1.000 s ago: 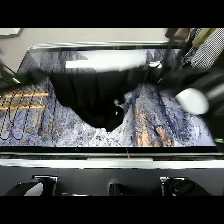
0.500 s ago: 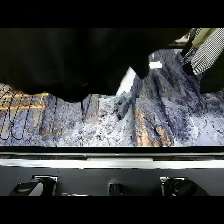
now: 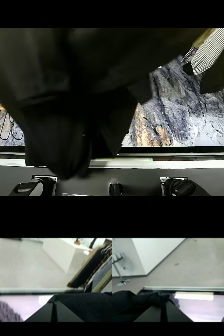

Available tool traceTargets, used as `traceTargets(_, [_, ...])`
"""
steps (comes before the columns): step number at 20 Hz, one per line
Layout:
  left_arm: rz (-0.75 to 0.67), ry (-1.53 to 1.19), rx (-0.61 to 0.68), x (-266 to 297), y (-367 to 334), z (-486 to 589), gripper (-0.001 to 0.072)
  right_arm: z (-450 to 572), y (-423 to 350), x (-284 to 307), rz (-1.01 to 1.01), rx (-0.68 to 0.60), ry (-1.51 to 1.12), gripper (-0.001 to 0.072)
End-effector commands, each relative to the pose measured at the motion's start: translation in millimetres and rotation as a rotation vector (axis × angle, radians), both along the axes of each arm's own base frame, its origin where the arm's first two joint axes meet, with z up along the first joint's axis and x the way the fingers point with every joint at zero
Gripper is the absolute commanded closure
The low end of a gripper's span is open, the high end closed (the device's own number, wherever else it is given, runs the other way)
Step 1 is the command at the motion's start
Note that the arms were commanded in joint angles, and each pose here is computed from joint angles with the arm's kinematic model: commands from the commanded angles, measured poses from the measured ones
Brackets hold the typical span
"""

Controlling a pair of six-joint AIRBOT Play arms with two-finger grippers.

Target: Fold the clothes and pants, and hang the long-sleeved shirts on hangers.

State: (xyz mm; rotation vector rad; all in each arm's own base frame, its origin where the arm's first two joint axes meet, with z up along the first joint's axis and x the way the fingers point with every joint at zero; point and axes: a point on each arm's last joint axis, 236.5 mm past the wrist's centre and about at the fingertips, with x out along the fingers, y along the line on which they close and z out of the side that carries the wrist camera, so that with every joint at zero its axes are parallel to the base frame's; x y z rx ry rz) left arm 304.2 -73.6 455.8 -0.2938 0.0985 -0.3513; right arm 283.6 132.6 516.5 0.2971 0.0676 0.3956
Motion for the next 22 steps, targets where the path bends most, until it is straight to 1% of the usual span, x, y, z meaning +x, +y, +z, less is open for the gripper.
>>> traceTargets(1, [0.007, 0.249, -0.04, 76, 10, -92, 0.0692, -71, 14, 85, -0.134, -0.178, 0.158, 0.0681])
traceTargets(4, [-0.026, 0.496, -0.068, 155, -2, -203, 0.0692, -174, 46, 166, -0.186, -0.358, 0.345, 0.0681])
traceTargets(7, [-0.074, 0.714, -0.063, 205, -34, -320, 0.0692, -300, 84, 226, -0.2, -0.42, 0.561, 0.0681])
traceTargets(9, [-0.097, 0.849, -0.071, 215, -53, -386, 0.0692, -386, 104, 242, -0.201, -0.416, 0.726, 0.068])
traceTargets(11, [-0.09, 0.95, -0.119, 215, -62, -423, 0.069, -452, 126, 235, -0.146, -0.407, 0.885, 0.068])
traceTargets(12, [-0.095, 0.963, -0.143, 215, -65, -427, 0.0669, -470, 135, 228, -0.114, -0.402, 0.945, 0.0658])
traceTargets(13, [-0.092, 0.959, -0.161, 217, -63, -424, 0.0544, -477, 139, 221, -0.082, -0.411, 0.976, 0.0547])
traceTargets(14, [-0.087, 0.949, -0.172, 218, -57, -416, 0.0354, -474, 139, 217, -0.058, -0.439, 0.974, 0.0358])
traceTargets(15, [-0.075, 0.933, -0.18, 218, -46, -404, 0.0152, -463, 134, 215, -0.044, -0.481, 0.952, 0.0188])
traceTargets(16, [-0.058, 0.913, -0.189, 216, -31, -389, 0.0082, -445, 119, 214, -0.043, -0.536, 0.918, 0.0124])
traceTargets(17, [-0.037, 0.896, -0.198, 212, -12, -373, 0.0082, -424, 101, 212, -0.041, -0.576, 0.891, 0.0106])
traceTargets(18, [-0.012, 0.882, -0.208, 206, 8, -358, 0.0082, -403, 77, 209, -0.055, -0.599, 0.874, 0.0106])
traceTargets(19, [0.022, 0.875, -0.212, 195, 32, -346, 0.0081, -381, 50, 206, -0.081, -0.6, 0.868, 0.0106])
traceTargets(21, [0.093, 0.885, -0.207, 163, 77, -340, 0.0081, -352, -13, 192, -0.154, -0.545, 0.918, 0.0094])
traceTargets(22, [0.121, 0.901, -0.208, 142, 94, -347, 0.0081, -351, -34, 178, -0.147, -0.499, 0.976, 0.0089])
